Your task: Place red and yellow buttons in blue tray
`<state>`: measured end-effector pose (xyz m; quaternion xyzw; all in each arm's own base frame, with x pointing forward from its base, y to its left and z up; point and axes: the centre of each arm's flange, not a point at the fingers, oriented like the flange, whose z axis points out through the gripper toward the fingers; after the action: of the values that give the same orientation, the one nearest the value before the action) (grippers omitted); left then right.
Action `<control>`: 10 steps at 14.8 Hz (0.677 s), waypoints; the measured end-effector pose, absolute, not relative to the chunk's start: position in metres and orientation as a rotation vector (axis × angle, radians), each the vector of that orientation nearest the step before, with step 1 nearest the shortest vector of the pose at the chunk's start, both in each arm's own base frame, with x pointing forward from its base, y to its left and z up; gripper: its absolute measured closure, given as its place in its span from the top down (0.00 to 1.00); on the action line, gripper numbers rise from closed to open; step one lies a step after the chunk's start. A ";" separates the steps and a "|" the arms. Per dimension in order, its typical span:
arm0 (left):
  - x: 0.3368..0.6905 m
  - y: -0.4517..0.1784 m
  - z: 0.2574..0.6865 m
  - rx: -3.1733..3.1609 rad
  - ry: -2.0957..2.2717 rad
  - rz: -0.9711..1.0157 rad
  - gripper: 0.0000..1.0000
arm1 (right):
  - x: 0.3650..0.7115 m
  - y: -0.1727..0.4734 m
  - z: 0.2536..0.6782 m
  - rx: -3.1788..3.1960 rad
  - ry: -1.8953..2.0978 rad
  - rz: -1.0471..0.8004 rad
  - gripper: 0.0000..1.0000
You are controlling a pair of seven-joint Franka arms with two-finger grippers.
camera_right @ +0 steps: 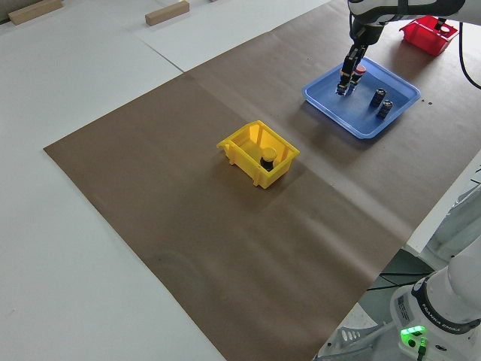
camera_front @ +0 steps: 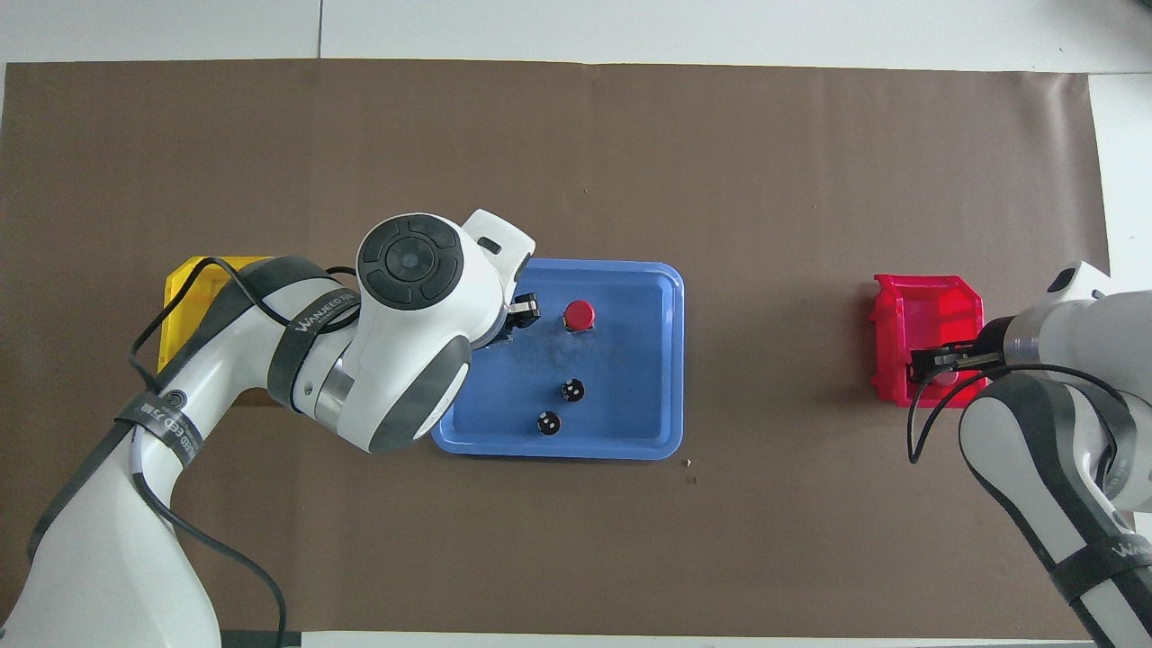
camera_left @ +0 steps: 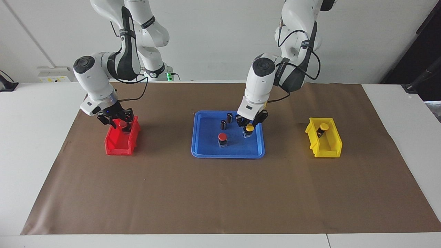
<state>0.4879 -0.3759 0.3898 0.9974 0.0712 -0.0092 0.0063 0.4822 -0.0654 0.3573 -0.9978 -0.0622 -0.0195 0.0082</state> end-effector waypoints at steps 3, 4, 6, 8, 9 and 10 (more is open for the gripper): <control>0.493 -0.389 0.372 3.135 0.240 -0.019 0.41 | 0.479 -0.065 0.352 -3.117 -0.196 -0.048 0.68; 0.494 -0.394 0.367 3.147 0.244 0.003 0.41 | 0.478 -0.065 0.352 -3.117 -0.196 -0.047 0.68; 0.492 -0.404 0.359 3.156 0.240 0.017 0.41 | 0.477 -0.065 0.350 -3.116 -0.202 -0.040 0.68; 0.489 -0.411 0.358 3.157 0.231 0.019 0.41 | 0.475 -0.065 0.346 -3.114 -0.208 -0.028 0.68; 0.488 -0.413 0.358 3.155 0.229 0.023 0.41 | 0.474 -0.065 0.345 -3.113 -0.208 -0.023 0.68; 0.489 -0.413 0.357 3.153 0.230 0.028 0.41 | 0.473 -0.065 0.344 -3.113 -0.209 -0.019 0.68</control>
<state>0.4887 -0.4127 0.3575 0.9973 0.0728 0.0087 -0.0099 0.4726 -0.0645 0.3439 -0.9977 -0.0669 -0.0060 0.0108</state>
